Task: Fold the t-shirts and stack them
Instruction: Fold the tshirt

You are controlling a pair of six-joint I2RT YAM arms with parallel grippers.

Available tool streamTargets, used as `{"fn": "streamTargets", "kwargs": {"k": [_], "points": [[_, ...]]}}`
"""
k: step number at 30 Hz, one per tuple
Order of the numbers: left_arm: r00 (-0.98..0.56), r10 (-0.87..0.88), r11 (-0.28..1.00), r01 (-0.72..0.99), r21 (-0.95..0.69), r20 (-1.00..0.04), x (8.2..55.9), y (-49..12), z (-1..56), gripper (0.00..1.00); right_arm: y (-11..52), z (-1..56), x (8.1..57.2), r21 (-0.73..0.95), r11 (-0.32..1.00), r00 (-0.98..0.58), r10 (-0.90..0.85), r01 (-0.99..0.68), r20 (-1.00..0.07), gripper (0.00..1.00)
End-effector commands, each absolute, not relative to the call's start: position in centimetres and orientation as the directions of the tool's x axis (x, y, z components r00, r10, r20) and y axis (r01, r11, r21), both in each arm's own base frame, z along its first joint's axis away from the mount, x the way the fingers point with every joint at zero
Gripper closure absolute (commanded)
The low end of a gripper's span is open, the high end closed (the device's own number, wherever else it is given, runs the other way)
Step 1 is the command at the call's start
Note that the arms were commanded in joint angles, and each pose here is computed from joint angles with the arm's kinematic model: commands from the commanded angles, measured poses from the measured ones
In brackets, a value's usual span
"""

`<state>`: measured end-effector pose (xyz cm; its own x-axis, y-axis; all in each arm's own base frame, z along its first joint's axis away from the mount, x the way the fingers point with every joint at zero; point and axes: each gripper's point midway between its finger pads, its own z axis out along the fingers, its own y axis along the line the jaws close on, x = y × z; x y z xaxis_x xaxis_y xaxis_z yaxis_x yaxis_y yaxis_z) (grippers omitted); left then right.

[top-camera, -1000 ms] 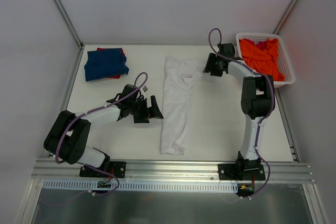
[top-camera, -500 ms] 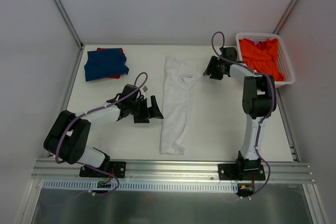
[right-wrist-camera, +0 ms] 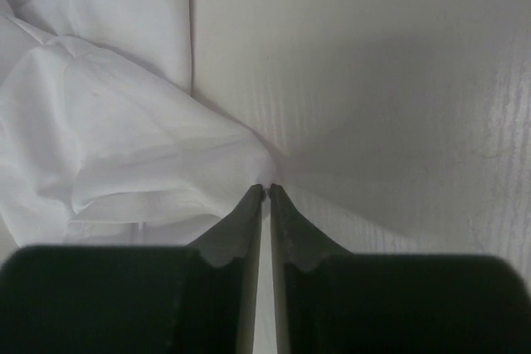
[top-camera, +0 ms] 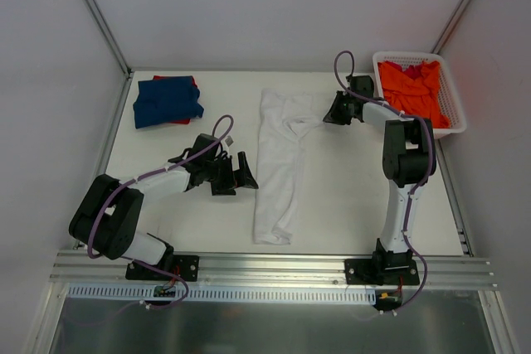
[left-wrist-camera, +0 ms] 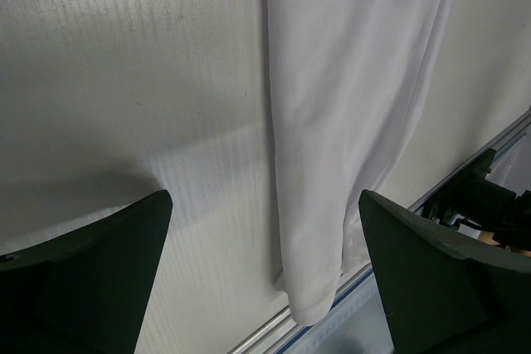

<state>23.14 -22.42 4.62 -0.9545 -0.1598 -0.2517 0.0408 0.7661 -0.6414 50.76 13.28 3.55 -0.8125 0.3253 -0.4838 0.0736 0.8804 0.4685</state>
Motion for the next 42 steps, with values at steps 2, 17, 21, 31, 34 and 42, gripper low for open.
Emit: {"fn": "streamTargets", "kwargs": {"k": [2, 17, 21, 31, 34, 42], "points": [[-0.953, -0.158, 0.747, 0.056, -0.663, -0.258, 22.9, -22.7, 5.3, 0.03, 13.6, 3.8, 51.2, 0.494, 0.868, -0.803, 0.333, 0.057, -0.493, 0.94], [-0.953, -0.159, 0.747, 0.053, -0.663, -0.256, 22.7, -22.7, 5.2, 0.02, 16.0, 10.4, 50.8, 0.494, 0.867, -0.754, 0.281, -0.065, -0.593, 1.00], [-0.954, -0.160, 0.749, 0.051, -0.661, -0.255, 22.6, -22.6, 5.1, 0.02, 17.4, 12.8, 50.5, 0.485, 0.867, -0.735, 0.254, -0.116, -0.629, 1.00], [-0.956, -0.155, 0.749, 0.052, -0.661, -0.251, 22.5, -22.6, 5.0, 0.02, 22.1, 15.9, 49.5, 0.466, 0.857, -0.717, 0.182, -0.219, -0.673, 1.00], [-0.957, -0.153, 0.751, 0.049, -0.658, -0.246, 22.3, -22.6, 4.8, 0.02, 23.8, 15.6, 49.2, 0.462, 0.853, -0.724, 0.158, -0.243, -0.672, 1.00], [-0.957, -0.152, 0.751, 0.051, -0.658, -0.247, 22.3, -22.5, 4.7, 0.03, 27.9, 13.3, 48.7, 0.456, 0.844, -0.757, 0.096, -0.282, -0.646, 1.00]]}}
